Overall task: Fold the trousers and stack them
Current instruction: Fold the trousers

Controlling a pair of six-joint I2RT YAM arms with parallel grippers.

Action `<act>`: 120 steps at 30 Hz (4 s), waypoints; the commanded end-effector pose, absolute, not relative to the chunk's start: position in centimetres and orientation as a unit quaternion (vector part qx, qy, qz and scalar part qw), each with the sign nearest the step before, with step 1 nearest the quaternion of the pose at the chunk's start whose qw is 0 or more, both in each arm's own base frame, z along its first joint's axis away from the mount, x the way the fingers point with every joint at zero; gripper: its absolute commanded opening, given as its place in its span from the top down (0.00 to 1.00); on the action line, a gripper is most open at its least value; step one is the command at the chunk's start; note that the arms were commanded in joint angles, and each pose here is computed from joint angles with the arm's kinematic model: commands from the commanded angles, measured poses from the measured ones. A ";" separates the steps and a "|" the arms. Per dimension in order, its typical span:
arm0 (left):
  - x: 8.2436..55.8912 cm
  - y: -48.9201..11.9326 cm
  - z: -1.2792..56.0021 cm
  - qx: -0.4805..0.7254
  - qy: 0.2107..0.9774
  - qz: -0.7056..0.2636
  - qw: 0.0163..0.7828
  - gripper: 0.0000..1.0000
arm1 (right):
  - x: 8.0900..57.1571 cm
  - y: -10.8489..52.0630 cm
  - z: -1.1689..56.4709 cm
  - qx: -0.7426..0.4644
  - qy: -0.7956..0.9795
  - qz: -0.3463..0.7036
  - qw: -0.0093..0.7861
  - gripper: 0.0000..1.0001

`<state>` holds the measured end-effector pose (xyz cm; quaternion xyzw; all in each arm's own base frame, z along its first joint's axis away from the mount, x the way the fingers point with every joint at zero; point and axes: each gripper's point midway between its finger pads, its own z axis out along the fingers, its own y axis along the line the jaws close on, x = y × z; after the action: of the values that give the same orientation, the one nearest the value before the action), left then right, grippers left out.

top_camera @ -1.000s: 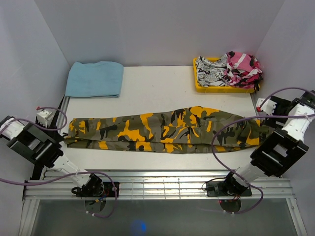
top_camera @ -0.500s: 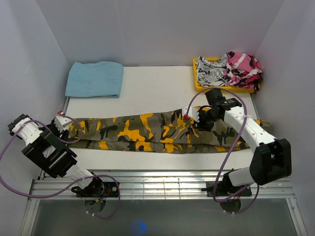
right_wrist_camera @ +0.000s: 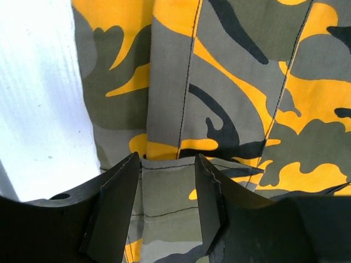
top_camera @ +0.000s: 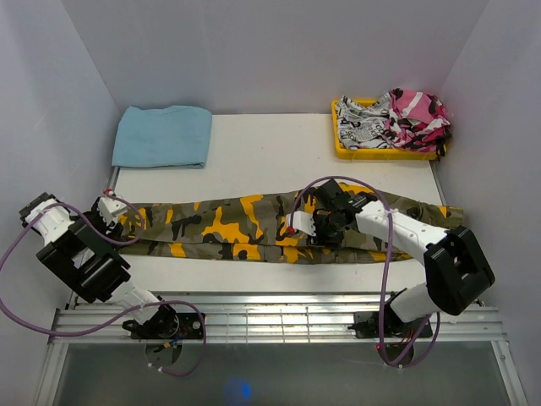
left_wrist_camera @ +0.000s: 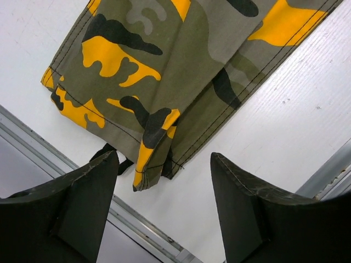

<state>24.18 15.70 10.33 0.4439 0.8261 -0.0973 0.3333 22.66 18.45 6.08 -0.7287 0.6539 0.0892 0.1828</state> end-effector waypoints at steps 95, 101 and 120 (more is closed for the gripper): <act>40.6 23.2 19.9 0.381 0.783 0.136 0.473 1.00 | 22.9 14.6 6.2 -0.699 0.669 0.116 0.224 0.92; 48.1 25.0 25.8 0.301 0.765 0.186 0.539 1.00 | 26.6 14.9 9.6 -0.661 0.691 0.099 0.275 0.92; 27.3 27.1 8.0 0.331 0.855 0.155 0.369 1.00 | 18.8 12.2 3.1 -0.703 0.670 0.152 0.183 0.92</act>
<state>28.68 20.12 6.04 0.2858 0.8642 0.0040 0.4142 21.88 17.08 6.37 -0.7085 0.6165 0.1804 0.2923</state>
